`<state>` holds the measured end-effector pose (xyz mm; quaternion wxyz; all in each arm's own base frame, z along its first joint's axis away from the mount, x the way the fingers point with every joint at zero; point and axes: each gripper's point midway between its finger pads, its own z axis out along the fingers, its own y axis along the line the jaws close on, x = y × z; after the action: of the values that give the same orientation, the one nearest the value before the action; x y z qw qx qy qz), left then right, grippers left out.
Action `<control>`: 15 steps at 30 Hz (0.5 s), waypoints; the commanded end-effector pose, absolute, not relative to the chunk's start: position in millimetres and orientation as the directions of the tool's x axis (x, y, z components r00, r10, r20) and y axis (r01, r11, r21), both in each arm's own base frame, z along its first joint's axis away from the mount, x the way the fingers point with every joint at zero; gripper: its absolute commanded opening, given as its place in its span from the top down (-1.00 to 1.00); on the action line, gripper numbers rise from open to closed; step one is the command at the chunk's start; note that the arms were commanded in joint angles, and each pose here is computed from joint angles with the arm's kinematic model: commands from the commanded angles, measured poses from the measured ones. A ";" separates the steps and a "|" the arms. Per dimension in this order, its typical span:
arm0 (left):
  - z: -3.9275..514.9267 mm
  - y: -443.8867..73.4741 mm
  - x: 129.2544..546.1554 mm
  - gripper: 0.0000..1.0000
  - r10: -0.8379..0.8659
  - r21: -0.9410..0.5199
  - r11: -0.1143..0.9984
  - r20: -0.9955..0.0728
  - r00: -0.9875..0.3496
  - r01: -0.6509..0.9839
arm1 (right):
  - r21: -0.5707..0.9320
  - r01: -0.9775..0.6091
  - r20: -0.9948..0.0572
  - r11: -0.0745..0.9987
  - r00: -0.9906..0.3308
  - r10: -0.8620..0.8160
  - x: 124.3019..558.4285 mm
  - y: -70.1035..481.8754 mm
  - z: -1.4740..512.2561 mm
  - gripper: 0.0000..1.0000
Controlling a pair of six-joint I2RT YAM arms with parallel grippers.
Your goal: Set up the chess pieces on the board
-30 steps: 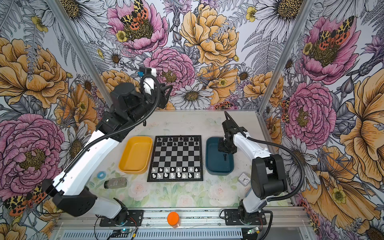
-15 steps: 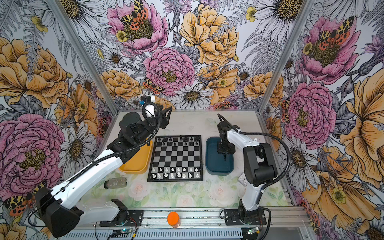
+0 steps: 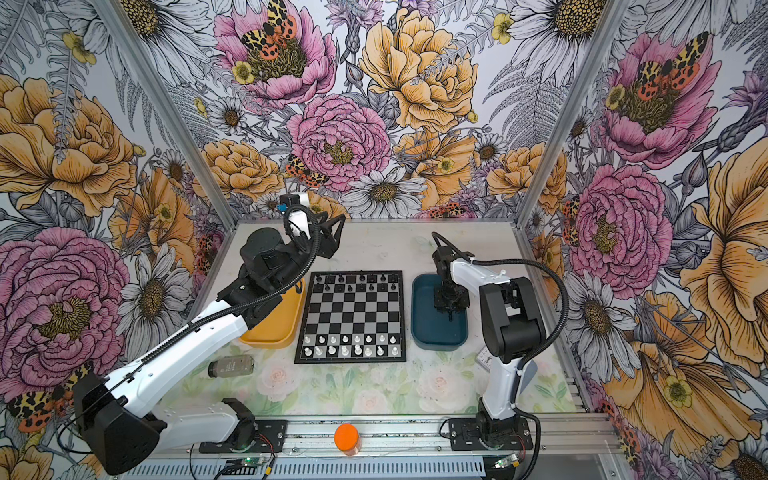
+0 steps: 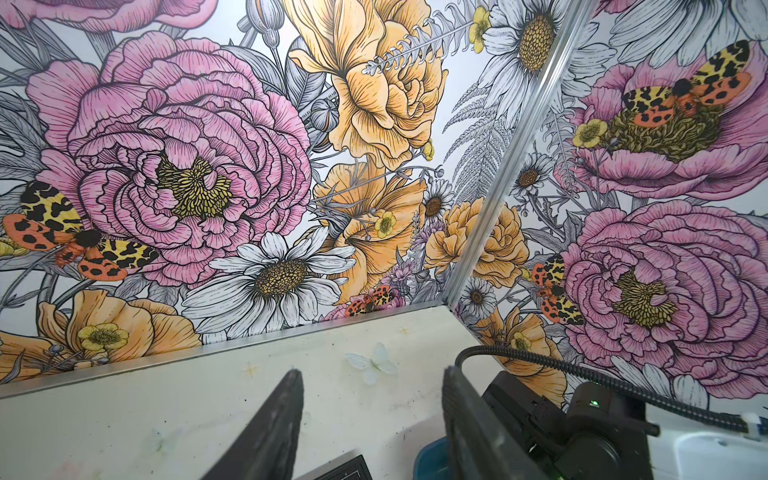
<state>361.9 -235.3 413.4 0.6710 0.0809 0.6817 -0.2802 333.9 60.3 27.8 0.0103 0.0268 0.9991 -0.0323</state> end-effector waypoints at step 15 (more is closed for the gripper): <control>416.4 -246.0 361.8 -0.11 -0.283 -0.290 0.802 -0.954 -0.095 0.522 | -0.041 0.045 -0.031 0.998 -0.999 0.044 346.1 68.7 19.0 0.36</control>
<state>364.4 -239.9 407.8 0.6649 0.0851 0.6859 -0.2831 337.2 63.1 22.6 0.0069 0.0254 0.9993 -0.0273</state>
